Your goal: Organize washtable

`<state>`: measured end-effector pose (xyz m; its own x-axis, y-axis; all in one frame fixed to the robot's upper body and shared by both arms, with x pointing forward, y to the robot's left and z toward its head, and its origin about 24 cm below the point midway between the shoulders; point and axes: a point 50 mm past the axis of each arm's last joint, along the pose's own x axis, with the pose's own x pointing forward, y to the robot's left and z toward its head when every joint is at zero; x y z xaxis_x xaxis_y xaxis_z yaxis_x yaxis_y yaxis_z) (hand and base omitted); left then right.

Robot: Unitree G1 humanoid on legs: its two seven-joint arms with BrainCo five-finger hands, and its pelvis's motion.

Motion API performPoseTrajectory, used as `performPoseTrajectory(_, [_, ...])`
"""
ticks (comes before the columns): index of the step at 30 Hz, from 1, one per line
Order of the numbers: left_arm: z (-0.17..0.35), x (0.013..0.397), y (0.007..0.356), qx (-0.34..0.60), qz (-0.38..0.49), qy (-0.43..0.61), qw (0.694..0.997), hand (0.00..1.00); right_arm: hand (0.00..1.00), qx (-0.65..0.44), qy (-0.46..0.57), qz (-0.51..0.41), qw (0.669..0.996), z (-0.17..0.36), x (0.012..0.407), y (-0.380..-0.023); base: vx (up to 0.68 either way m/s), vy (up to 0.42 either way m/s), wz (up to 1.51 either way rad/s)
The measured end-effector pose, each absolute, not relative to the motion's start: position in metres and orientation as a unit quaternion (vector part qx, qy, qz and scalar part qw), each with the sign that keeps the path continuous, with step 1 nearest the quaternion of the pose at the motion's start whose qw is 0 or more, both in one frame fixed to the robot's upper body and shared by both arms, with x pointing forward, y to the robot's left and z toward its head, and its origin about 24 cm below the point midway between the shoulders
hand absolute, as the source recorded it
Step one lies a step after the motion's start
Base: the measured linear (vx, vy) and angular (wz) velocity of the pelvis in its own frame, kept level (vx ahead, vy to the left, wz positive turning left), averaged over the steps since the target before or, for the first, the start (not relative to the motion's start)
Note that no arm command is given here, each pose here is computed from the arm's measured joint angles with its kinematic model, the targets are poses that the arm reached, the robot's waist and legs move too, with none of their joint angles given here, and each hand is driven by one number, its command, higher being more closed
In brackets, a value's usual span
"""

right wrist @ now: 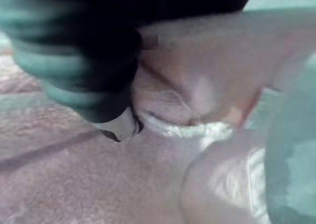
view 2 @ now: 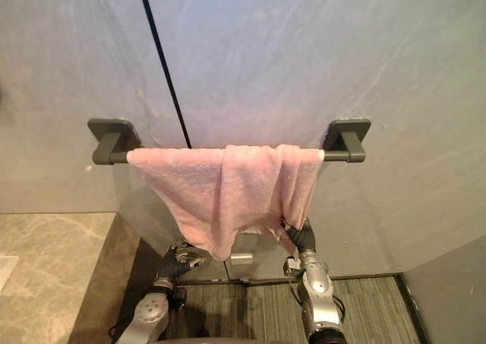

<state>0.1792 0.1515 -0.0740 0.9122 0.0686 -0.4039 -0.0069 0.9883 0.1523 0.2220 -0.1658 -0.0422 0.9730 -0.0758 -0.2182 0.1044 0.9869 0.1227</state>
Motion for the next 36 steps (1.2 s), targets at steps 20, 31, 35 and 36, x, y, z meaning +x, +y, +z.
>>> performPoseTrajectory(20, [-0.078, 0.177, 0.154, 0.072, 0.028, 0.219, 0.973, 0.0, 0.0, 0.055, 0.242, -0.081, 0.965, -0.087, 0.181, -0.177, 0.0, -0.001, 0.0])
performPoseTrajectory(31, [-0.081, 0.163, 0.191, 0.046, 0.117, 0.238, 0.963, 0.0, 0.0, 0.054, 0.247, -0.179, 0.951, -0.089, 0.162, -0.212, 0.0, 0.0, 0.0])
performPoseTrajectory(35, [-0.061, 0.166, 0.204, 0.039, 0.152, 0.193, 0.968, 0.0, 0.0, 0.041, 0.204, -0.21, 0.955, -0.07, 0.161, -0.228, -0.02, -0.009, 0.0])
performPoseTrajectory(36, [-0.054, 0.168, 0.206, 0.038, 0.159, 0.177, 0.97, 0.0, 0.0, 0.032, 0.189, -0.215, 0.958, -0.063, 0.162, -0.232, -0.04, -0.014, -0.01])
